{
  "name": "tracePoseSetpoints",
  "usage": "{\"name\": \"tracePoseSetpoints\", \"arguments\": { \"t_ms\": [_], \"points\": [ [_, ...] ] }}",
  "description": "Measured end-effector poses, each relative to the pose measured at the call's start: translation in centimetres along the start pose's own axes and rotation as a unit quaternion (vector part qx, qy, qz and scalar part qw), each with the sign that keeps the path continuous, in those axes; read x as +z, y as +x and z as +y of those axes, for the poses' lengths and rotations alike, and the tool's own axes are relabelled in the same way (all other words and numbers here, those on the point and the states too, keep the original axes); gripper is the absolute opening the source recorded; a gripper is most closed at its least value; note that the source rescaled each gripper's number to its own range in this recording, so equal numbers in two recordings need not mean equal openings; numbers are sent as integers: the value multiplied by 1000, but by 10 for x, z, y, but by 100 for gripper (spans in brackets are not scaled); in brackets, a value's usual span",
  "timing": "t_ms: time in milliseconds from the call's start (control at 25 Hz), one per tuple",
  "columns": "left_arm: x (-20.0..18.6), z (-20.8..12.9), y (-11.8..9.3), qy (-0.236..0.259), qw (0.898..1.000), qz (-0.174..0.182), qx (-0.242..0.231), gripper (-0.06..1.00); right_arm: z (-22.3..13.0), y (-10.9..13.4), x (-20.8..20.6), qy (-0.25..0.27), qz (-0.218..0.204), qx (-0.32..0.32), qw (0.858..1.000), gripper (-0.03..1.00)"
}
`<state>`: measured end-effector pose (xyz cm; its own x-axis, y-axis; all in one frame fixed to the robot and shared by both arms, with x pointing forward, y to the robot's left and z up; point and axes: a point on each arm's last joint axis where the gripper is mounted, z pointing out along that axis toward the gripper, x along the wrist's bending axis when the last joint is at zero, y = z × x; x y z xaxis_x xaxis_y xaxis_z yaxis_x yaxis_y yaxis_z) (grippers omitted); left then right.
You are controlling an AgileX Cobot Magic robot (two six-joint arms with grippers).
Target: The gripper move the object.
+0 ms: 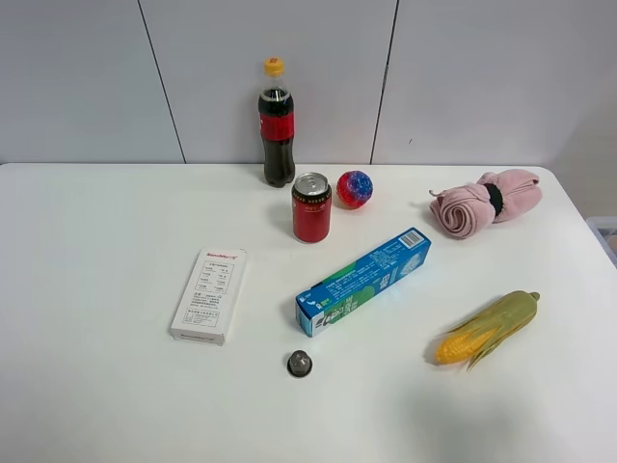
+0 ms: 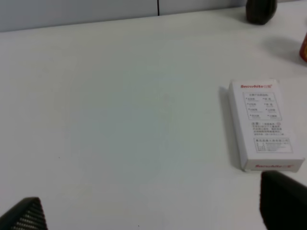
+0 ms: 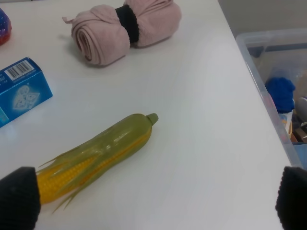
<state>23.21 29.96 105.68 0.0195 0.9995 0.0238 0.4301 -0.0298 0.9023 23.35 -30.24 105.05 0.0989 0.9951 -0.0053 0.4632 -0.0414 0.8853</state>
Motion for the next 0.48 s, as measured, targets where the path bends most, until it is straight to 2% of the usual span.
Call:
{"name": "tracePoseSetpoints", "arguments": {
  "t_ms": [480],
  "points": [
    [0, 0, 0, 0, 1000, 0, 0, 80, 0, 0, 0, 0, 0, 0, 1000, 100]
  ]
}}
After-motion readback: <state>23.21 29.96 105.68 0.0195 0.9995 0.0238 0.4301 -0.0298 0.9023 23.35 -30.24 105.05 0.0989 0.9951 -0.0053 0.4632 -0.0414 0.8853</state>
